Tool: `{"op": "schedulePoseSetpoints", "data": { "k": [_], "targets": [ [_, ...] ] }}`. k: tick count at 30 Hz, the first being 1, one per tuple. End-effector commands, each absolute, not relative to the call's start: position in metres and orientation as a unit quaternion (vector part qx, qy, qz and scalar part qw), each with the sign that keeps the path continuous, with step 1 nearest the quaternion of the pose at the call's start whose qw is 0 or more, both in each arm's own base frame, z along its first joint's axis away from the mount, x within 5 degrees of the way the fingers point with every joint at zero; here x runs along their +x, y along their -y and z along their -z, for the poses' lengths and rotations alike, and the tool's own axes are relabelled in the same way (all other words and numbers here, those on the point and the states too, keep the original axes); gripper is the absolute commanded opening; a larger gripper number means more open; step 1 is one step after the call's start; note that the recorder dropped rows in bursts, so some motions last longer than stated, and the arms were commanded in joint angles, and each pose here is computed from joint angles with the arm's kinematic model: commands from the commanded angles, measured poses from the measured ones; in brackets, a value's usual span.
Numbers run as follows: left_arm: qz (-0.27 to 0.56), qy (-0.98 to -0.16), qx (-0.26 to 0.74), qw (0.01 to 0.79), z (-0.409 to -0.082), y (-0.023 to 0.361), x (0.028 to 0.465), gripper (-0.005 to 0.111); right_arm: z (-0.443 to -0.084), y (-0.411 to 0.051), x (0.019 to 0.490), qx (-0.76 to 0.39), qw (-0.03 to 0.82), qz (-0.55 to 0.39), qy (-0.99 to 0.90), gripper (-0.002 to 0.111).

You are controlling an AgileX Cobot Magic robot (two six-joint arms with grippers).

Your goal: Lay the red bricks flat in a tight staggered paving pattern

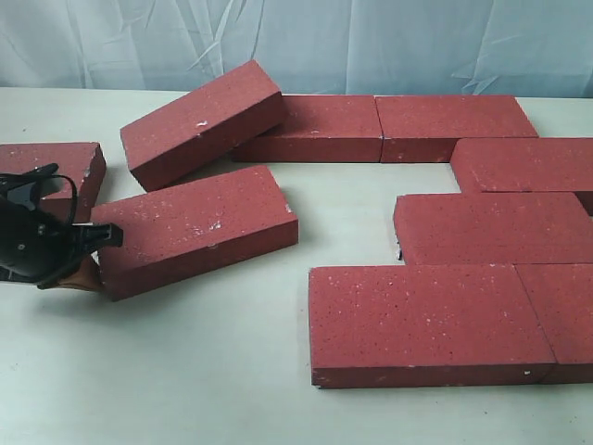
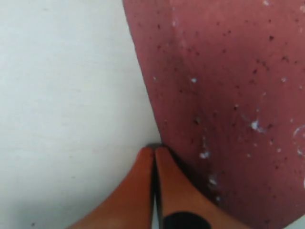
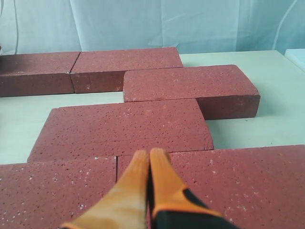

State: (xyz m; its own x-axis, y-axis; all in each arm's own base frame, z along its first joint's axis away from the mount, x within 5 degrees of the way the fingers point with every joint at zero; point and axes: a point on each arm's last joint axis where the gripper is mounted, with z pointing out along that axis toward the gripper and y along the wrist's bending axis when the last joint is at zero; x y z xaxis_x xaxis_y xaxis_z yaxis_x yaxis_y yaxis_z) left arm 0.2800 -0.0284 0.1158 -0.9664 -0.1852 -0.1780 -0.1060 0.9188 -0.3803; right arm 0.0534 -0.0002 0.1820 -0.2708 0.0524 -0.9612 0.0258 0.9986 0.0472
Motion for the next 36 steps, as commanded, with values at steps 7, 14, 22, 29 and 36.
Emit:
{"op": "schedulePoseSetpoints", "data": {
  "k": [7, 14, 22, 29, 36],
  "targets": [
    [0.189, -0.975, -0.057, 0.105, -0.108, 0.049, 0.287, 0.0, -0.181, 0.0, 0.053, 0.021, 0.608, -0.012, -0.794, -0.001],
    [0.199, -0.972, -0.053, 0.114, -0.11, 0.051, 0.29, 0.0, -0.181, 0.0, 0.053, 0.021, 0.608, -0.011, -0.794, -0.001],
    [0.248, -0.956, -0.046, 0.147, -0.116, 0.059, 0.296, 0.0, -0.181, 0.0, 0.053, 0.021, 0.608, -0.011, -0.794, -0.001],
    [0.241, -0.955, -0.052, 0.163, -0.116, 0.057, 0.299, 0.0, -0.181, 0.0, 0.053, 0.021, 0.608, -0.011, -0.794, -0.001],
    [0.22, -0.957, -0.037, 0.185, -0.125, 0.054, 0.299, 0.0, -0.181, 0.0, 0.053, 0.021, 0.608, -0.012, -0.794, -0.001]
  ]
}}
